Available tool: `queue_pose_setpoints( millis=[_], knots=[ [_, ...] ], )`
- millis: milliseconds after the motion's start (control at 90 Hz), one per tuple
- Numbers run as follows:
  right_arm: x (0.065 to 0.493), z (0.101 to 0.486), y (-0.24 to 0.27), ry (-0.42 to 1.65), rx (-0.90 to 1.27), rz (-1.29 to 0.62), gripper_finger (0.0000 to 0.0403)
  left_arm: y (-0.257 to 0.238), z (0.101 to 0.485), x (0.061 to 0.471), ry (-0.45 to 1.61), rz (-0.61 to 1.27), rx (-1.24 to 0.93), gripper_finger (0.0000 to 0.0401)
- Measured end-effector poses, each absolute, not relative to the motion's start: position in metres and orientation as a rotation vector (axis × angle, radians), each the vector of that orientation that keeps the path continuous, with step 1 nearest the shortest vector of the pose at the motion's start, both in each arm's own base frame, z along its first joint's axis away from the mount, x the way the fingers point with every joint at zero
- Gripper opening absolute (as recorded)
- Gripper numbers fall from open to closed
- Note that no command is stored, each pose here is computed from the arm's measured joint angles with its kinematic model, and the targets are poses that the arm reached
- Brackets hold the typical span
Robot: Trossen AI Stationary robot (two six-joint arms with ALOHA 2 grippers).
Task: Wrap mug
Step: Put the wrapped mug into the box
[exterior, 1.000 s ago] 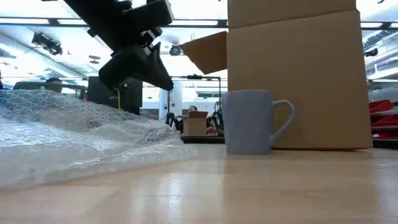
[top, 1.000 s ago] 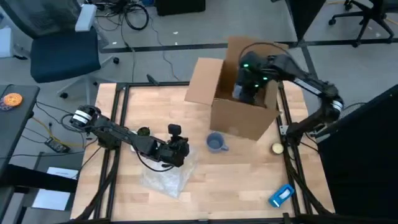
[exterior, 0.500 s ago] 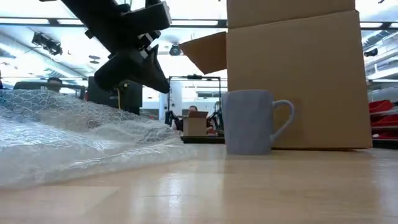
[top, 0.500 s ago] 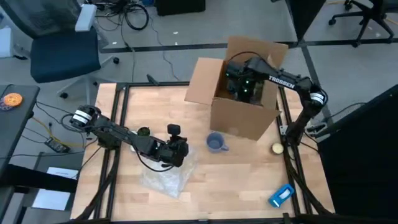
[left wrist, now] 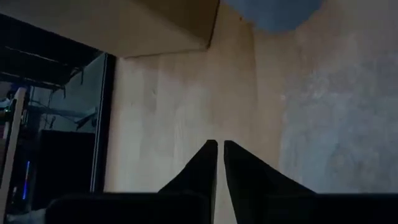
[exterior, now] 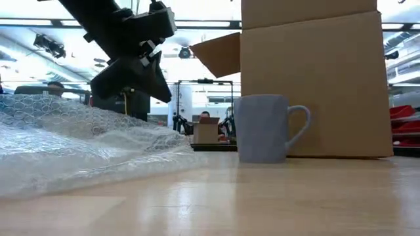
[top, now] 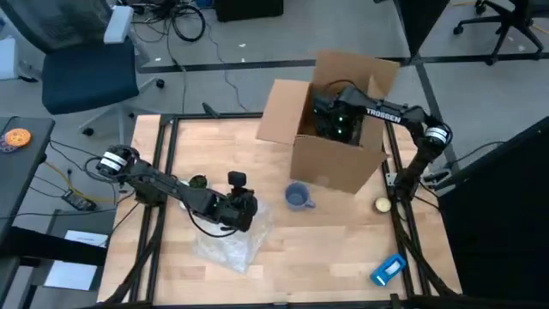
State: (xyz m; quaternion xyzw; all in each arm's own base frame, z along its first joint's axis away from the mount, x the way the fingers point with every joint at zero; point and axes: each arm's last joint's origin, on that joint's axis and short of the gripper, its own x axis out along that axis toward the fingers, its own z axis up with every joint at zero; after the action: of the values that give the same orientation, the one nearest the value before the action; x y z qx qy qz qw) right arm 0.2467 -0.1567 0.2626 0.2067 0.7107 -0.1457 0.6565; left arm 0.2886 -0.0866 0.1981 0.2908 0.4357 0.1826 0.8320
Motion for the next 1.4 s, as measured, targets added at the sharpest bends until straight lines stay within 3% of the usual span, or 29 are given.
queue_pose_setpoints(
  millis=[367,967,1178,1400],
  knots=[
    [0.245,0.213,-0.153,1.547,0.51,-0.287,0.0012,-0.09,0.204,0.29,0.915,0.383,0.619,0.0015],
    [0.254,0.208,-0.154,1.461,0.5,-0.293,0.0054,-0.09,0.204,0.29,0.919,0.383,0.621,0.0015],
    [0.255,0.219,-0.153,1.496,0.519,-0.331,0.0108,-0.089,0.203,0.288,0.939,0.39,0.62,0.0015],
    [0.267,0.259,-0.152,1.447,0.478,-0.381,0.0178,-0.088,0.206,0.284,0.949,0.394,0.624,0.0015]
  ],
)
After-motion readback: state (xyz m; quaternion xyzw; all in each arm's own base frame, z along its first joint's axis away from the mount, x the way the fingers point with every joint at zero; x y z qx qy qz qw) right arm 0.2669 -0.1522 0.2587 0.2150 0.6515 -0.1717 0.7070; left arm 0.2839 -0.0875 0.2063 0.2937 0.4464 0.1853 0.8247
